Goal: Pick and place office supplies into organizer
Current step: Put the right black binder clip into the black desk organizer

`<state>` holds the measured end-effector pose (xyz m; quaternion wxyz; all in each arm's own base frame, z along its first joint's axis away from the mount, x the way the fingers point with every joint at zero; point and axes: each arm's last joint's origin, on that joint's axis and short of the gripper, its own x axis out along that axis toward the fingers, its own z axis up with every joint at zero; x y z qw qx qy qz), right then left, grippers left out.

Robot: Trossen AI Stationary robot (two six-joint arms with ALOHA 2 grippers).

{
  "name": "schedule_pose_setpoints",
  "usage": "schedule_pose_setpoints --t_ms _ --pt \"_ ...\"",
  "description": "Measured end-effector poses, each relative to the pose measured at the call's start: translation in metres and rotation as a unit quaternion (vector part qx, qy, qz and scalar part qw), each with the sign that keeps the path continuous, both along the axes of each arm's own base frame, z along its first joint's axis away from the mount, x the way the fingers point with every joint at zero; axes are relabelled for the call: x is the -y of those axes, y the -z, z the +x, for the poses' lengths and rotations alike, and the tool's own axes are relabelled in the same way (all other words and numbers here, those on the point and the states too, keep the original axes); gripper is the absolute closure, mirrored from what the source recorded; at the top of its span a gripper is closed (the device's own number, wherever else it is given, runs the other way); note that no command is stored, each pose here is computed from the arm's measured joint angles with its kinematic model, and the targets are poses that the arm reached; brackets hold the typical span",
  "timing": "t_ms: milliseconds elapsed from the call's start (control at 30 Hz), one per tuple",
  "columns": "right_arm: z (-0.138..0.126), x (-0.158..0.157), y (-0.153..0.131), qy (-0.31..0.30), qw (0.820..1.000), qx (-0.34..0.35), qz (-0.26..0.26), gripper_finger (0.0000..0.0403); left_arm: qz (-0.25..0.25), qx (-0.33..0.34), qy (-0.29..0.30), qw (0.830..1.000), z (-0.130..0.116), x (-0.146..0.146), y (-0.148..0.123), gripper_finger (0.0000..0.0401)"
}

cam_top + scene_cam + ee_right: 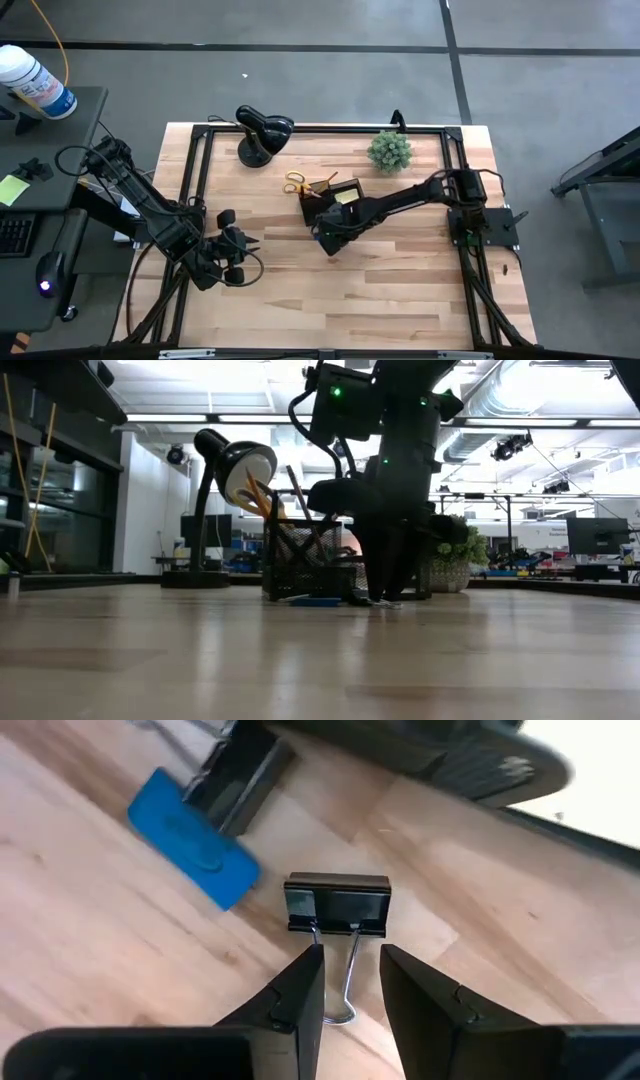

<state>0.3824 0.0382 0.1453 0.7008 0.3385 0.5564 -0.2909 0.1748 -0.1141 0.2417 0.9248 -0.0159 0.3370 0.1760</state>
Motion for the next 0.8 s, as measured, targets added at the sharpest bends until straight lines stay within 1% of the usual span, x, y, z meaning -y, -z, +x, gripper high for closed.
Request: schedule_pose_setpoints --t_ms 200,367,467,633,800 --pt "0.005 -0.004 -0.002 -0.014 1.000 0.023 0.017 0.0305 0.003 0.002 -0.002 1.000 0.000 0.000 0.000 0.0329" --pt "0.010 -0.007 -0.012 -0.028 0.999 0.030 0.002 0.0305 0.003 0.002 -0.002 1.000 0.000 0.000 0.000 0.0329" --pt "0.010 -0.007 -0.018 -0.034 0.999 0.021 -0.009 0.0305 0.004 0.002 -0.002 1.000 0.000 0.000 0.000 0.0329" --pt "0.003 -0.005 -0.018 -0.034 0.999 -0.018 -0.012 0.0305 0.006 0.004 -0.004 1.000 0.000 0.000 0.000 0.0329" --pt "0.003 -0.005 -0.018 -0.038 0.999 -0.022 -0.013 0.0305 0.006 0.004 -0.004 1.000 0.000 0.000 0.000 0.0329"
